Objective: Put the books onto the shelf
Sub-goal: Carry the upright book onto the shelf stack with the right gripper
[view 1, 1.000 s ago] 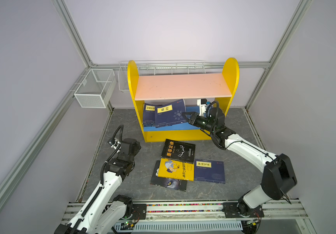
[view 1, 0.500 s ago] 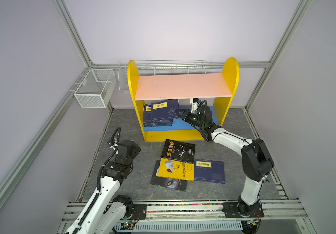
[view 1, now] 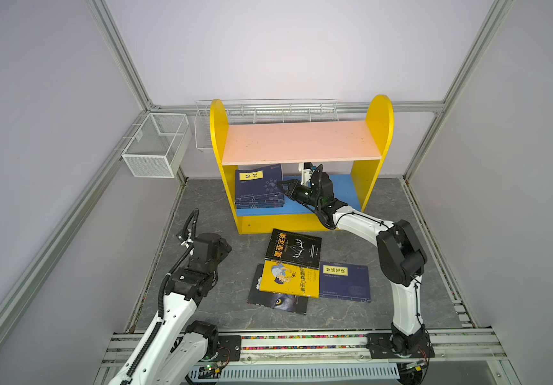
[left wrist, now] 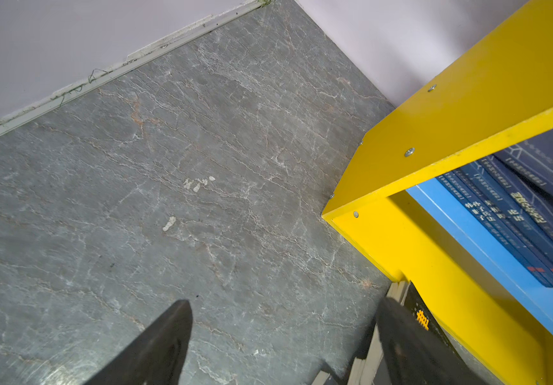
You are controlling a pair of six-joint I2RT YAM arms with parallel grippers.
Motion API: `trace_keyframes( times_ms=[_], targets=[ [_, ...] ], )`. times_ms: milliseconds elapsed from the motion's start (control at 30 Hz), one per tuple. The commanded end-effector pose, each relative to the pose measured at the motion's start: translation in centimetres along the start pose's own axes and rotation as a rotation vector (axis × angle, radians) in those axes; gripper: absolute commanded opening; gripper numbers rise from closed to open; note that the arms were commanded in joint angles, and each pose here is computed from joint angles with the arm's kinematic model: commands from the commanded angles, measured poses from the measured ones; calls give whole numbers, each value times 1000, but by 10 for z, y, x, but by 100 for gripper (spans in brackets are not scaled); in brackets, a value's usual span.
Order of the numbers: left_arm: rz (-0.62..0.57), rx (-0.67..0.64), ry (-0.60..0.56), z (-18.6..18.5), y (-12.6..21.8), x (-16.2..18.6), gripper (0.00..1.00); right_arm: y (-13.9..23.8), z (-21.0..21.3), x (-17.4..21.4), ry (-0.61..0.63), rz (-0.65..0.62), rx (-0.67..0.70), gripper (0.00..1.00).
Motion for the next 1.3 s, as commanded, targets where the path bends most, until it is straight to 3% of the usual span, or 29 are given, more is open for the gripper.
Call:
trace_keyframes(
  times_ms=[0, 1000, 1133, 1267],
  targets=[
    [9, -36, -27, 8, 2, 3, 88, -8, 10, 6, -18, 27, -27, 7],
    [32, -33, -16, 8, -3, 8, 89, 5, 18, 15, -40, 41, -39, 7],
    [32, -35, -13, 9, -3, 9, 89, 5, 18, 15, -2, 28, 18, 17],
    [36, -29, -10, 8, -4, 9, 89, 5, 25, 15, 58, 20, 65, 41]
  ],
)
Point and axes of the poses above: each gripper's point midway between its finger pads, its own y axis back along the fingers, its own z axis along the line the jaws close on, x = y × z, the point moved 5 cm from there along y, back along the fingers, and after that the axes turned 7 degrees about -y, right-handed, at the moved point
